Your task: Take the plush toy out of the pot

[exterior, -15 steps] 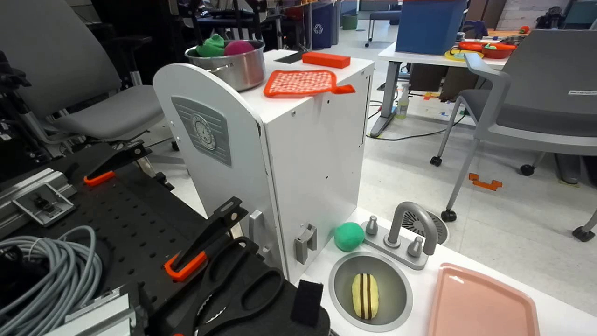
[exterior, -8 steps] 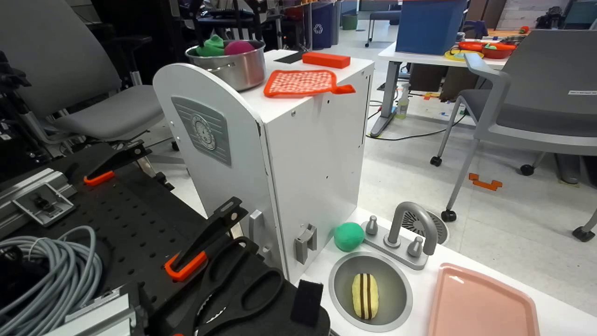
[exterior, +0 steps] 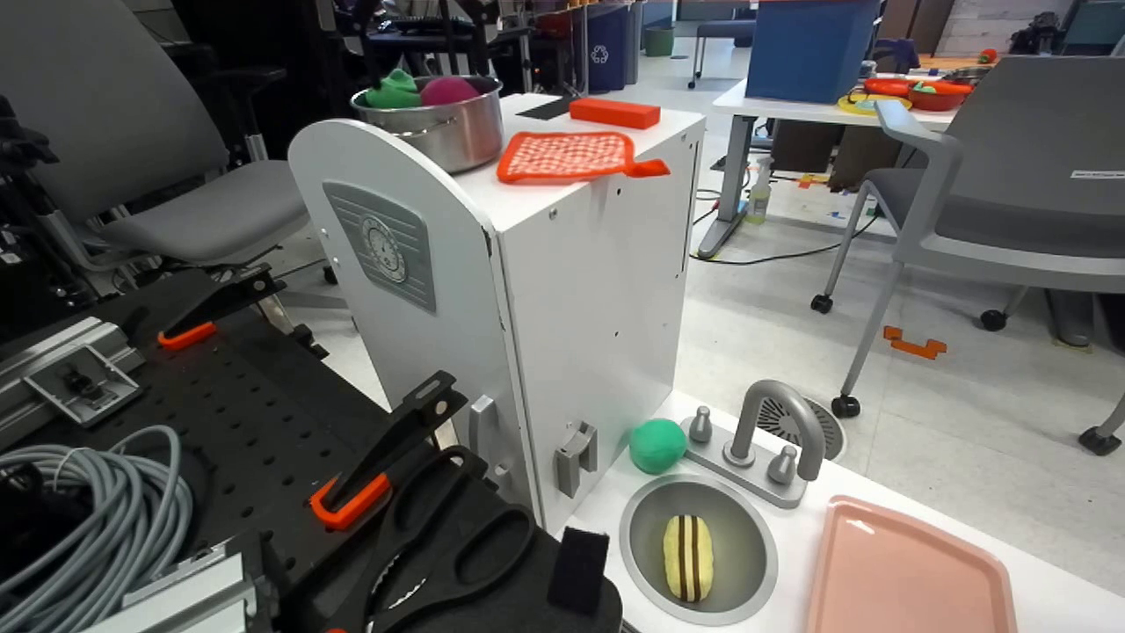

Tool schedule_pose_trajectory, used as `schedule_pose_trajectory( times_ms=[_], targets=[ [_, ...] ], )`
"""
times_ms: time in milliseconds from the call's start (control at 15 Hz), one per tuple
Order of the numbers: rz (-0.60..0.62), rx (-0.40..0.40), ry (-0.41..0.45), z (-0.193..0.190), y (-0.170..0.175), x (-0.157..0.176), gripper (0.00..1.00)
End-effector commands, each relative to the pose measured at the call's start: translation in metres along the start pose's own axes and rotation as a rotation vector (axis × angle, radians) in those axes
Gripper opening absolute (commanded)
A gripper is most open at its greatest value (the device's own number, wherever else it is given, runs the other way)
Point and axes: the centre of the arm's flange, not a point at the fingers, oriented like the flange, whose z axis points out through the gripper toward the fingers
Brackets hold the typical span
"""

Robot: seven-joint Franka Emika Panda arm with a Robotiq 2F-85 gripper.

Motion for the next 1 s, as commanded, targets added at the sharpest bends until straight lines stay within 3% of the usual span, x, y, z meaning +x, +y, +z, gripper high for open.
schedule_pose_trajectory(
  times_ms=[0, 533, 933],
  targets=[
    [-0.021, 0.015, 0.007, -0.0080, -0.0090, -0.0043, 1.00],
    [0.019, 0.014, 0.004, -0.0156, -0.0169, -0.0110, 1.00],
    [0.038, 0.064, -0.001, -0.0149, -0.0143, -0.0128, 1.00]
  ],
)
